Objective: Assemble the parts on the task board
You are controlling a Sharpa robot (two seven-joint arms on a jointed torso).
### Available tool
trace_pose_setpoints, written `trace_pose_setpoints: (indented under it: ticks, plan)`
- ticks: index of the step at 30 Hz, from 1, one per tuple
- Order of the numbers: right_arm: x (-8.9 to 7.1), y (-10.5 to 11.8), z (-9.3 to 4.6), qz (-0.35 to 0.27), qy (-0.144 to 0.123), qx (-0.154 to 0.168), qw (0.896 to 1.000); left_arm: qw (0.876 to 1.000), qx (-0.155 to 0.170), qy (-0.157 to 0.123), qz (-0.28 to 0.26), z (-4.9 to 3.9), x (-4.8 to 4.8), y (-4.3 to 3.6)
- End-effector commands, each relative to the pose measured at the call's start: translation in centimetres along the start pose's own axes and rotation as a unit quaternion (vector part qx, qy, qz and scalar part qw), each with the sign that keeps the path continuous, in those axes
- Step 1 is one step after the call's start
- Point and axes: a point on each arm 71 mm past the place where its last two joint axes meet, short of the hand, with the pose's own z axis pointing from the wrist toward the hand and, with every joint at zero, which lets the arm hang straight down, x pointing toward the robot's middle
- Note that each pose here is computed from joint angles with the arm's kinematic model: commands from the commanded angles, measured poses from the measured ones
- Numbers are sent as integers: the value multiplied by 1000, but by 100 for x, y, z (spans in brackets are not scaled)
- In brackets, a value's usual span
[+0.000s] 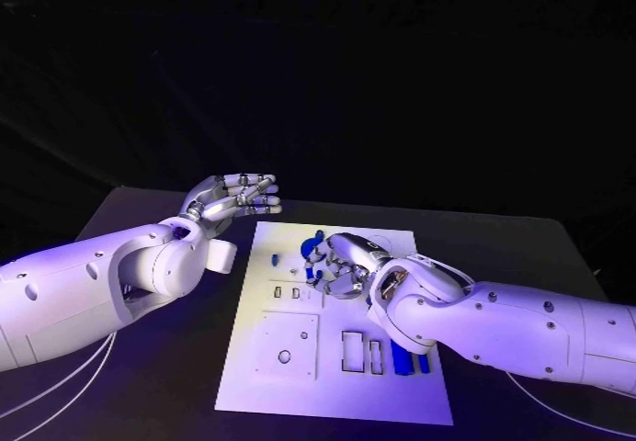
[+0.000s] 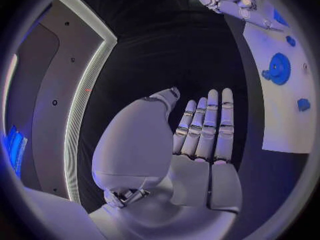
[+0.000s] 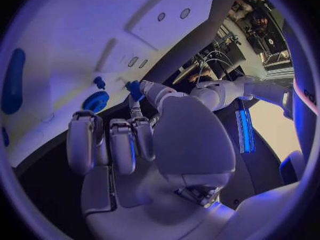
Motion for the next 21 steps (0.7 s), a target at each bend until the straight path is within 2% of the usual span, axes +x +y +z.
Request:
trace_pose_setpoints:
  ticks: [1, 8, 21]
  plan:
    - [78, 9, 10, -40, 11, 6, 999, 1000, 6, 8, -1, 5, 25, -10]
    - [200, 50, 25, -48, 20, 3, 999, 1000, 5, 9, -1, 3, 29, -11]
    - [298, 60, 45, -53, 30, 4, 998, 1000, 4, 13, -3, 2, 49, -10]
